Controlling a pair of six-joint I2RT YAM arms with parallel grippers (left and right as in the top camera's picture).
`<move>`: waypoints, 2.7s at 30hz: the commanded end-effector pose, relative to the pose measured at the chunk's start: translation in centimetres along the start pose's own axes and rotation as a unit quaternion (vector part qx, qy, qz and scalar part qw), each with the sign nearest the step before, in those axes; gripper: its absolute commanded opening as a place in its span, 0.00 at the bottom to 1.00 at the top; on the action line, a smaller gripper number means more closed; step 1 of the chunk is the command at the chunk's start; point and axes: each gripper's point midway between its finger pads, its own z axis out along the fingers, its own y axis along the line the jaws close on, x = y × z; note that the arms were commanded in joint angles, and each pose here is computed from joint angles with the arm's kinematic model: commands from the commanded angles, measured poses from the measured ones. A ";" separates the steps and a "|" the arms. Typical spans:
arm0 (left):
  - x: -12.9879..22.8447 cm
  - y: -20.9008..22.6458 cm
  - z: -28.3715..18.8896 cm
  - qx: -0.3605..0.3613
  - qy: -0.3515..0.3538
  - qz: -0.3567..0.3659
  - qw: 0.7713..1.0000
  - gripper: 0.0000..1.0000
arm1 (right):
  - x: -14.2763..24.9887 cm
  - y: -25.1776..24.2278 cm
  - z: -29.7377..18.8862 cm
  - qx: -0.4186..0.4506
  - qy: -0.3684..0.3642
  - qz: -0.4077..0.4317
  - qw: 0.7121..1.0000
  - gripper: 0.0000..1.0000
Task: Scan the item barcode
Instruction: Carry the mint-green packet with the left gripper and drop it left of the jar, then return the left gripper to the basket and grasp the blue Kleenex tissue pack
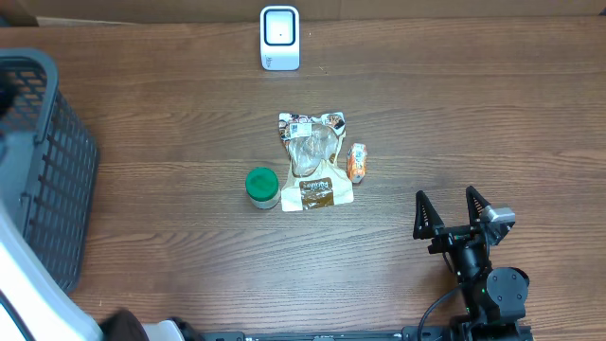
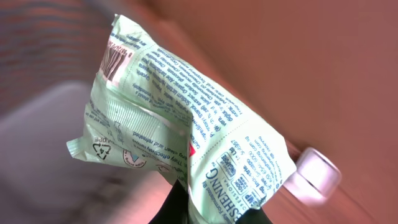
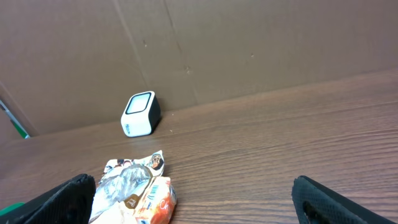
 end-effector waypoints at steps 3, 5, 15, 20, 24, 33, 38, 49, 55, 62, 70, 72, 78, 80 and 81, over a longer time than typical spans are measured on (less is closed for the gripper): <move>7.0 -9.7 -2.2 0.099 0.067 0.126 0.985 0.04 | 0.2 0.0 0.0 -0.001 -0.002 0.003 1.000 1.00; 9.9 -11.0 -1.7 0.090 0.100 0.166 0.977 0.04 | 0.2 0.0 0.0 -0.001 -0.002 0.003 1.000 1.00; 24.6 -13.6 6.2 0.042 0.273 0.379 0.883 0.04 | 0.2 0.0 0.0 -0.001 -0.002 0.003 1.000 1.00; 30.1 -12.4 11.3 0.001 0.350 0.400 0.847 0.04 | 0.2 0.0 0.0 -0.001 -0.002 0.003 1.000 1.00; 33.3 -11.1 14.2 -0.026 0.396 0.399 0.827 0.04 | 0.2 0.0 0.0 -0.002 -0.002 0.003 1.000 1.00; 37.9 -8.8 16.9 -0.052 0.468 0.396 0.788 0.04 | 0.2 0.0 0.0 -0.001 -0.002 0.003 1.000 1.00; 38.2 -9.1 17.1 -0.052 0.470 0.379 0.796 0.48 | 0.2 0.0 0.0 -0.001 -0.002 0.003 1.000 1.00; 32.7 -13.4 14.0 -0.037 0.409 0.320 0.854 0.68 | 0.2 0.0 0.0 -0.001 -0.002 0.003 1.000 1.00; 22.9 -18.2 6.5 0.033 0.271 0.270 0.923 0.69 | 0.2 0.0 0.0 -0.001 -0.002 0.003 1.000 1.00; 10.7 -13.0 -2.8 -0.016 0.075 0.170 0.982 1.00 | 0.2 0.0 0.0 -0.002 -0.002 0.003 1.000 1.00; 3.5 2.0 -8.0 -0.208 -0.017 -0.030 0.977 1.00 | 0.2 0.0 0.0 -0.001 -0.002 0.003 1.000 1.00; 2.9 5.1 -8.0 -0.251 -0.015 -0.061 0.966 1.00 | 0.2 0.0 0.0 -0.001 -0.002 0.003 1.000 1.00; 2.6 13.5 -7.1 -0.356 0.013 -0.135 0.925 1.00 | 0.2 0.0 0.0 -0.001 -0.002 0.003 1.000 1.00; 3.0 15.7 -6.5 -0.377 0.034 -0.145 0.914 1.00 | 0.2 0.0 0.0 -0.001 -0.002 0.003 1.000 1.00; 3.3 16.6 -6.0 -0.382 0.046 -0.145 0.911 0.99 | 0.2 0.0 0.0 -0.001 -0.002 0.003 1.000 1.00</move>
